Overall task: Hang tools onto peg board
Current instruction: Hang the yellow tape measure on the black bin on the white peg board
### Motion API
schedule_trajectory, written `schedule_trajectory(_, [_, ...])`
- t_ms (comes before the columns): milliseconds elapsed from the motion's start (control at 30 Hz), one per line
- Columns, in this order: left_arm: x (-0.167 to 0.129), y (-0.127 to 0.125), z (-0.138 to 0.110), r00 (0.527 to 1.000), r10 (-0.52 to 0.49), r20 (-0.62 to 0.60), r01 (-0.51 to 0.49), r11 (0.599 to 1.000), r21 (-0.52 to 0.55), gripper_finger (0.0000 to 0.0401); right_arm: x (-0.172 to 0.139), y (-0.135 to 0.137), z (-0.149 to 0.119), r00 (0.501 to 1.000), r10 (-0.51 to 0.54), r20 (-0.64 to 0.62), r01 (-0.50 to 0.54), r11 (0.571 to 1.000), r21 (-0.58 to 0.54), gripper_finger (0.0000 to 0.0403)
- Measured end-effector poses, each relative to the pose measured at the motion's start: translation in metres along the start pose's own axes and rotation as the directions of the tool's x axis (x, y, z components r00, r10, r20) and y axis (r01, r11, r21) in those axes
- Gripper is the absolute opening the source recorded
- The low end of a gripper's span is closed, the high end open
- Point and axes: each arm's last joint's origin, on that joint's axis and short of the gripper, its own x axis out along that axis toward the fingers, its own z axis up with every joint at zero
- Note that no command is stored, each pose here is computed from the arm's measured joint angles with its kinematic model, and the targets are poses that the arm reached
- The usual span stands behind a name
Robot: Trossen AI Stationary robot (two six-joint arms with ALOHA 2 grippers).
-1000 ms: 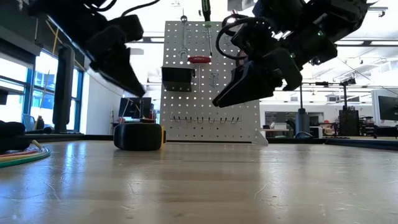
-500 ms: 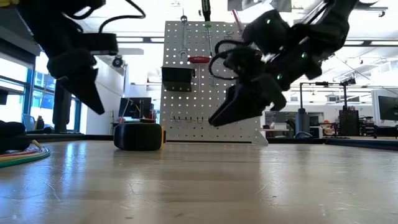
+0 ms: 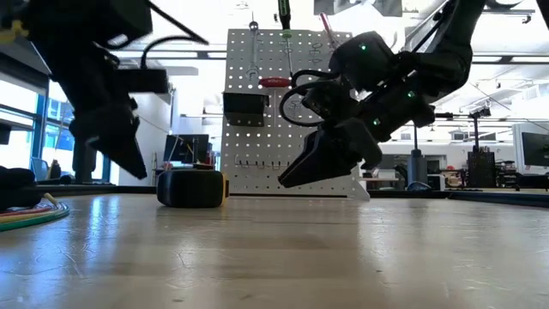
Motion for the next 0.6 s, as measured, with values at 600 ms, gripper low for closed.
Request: schedule_trajectory(600, [0.067,0.002,0.022,0.993,0.115,0.036,-0.118,0.991,0.069,0.0154,-0.002,-0.019,-0.001,0.999,-0.049,0.019,0.048,0.998,0.026,0.0168])
